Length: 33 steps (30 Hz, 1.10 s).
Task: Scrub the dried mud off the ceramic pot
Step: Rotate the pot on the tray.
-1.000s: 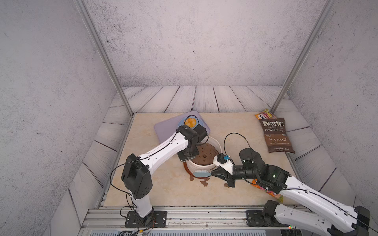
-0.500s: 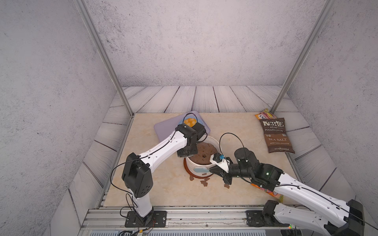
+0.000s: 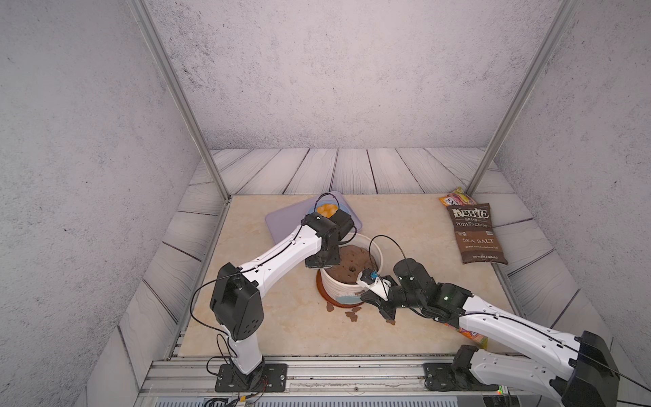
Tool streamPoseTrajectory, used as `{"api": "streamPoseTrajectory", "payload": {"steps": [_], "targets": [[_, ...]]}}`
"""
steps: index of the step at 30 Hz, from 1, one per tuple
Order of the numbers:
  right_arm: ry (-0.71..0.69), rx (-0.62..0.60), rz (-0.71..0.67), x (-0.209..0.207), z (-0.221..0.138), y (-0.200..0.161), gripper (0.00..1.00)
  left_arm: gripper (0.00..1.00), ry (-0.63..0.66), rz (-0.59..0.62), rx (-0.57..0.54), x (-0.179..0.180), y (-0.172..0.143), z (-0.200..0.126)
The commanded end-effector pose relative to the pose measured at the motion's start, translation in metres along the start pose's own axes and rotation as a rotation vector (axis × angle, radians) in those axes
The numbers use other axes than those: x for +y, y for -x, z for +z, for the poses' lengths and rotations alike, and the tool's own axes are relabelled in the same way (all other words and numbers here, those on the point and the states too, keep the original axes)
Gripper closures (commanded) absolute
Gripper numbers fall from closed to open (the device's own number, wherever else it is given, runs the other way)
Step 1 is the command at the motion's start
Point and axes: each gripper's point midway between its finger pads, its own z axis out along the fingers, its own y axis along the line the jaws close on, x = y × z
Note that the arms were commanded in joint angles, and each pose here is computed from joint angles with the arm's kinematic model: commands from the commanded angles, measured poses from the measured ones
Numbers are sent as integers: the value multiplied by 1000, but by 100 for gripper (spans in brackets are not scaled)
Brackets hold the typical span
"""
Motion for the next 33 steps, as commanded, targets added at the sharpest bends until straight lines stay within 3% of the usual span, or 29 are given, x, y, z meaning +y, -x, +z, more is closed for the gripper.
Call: {"api": "streamPoseTrajectory", "payload": {"steps": [1,22,27,33], "targets": [[-45,-16,4,-10,2,2,100,96,60,130,35,11,-12,2],[-126,124,104,-12,9,-51,100,98,34,154,30,4,-9,1],[-41,132,104,14,6,-52,100,99,32,169,25,2,-6,1],[151,53,75,61,-16,-31,100,100,49,217,12,3,-2,0]]}}
